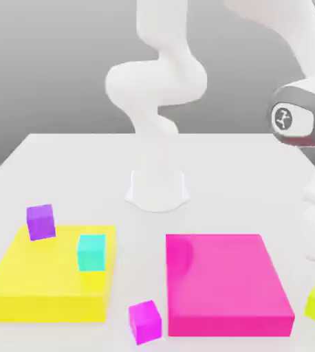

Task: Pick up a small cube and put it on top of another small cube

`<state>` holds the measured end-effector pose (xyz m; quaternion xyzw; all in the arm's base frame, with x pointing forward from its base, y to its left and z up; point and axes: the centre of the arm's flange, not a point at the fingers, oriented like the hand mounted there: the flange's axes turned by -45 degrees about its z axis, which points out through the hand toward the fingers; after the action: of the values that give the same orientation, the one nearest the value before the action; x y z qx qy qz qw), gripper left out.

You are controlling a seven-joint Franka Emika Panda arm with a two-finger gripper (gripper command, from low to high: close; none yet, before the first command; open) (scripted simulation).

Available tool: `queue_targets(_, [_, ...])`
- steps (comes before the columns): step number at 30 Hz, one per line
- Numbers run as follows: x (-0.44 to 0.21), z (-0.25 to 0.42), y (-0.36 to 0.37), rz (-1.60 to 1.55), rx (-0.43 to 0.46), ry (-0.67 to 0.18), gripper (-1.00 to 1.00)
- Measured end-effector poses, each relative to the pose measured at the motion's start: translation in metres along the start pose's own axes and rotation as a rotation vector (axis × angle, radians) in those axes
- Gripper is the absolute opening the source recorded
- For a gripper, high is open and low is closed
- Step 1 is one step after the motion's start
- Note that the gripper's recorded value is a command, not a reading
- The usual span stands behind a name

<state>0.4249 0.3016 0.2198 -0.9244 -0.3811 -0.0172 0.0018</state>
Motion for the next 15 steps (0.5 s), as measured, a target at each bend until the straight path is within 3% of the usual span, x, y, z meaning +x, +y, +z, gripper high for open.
queue_targets(5, [-0.004, 0.075, -0.016, -0.034, 0.010, -0.032, 0.00])
queue_targets(6, [-0.005, 0.084, -0.016, -0.035, 0.010, -0.032, -1.00])
queue_targets(15, [-0.004, 0.064, -0.016, -0.035, 0.011, -0.033, -1.00])
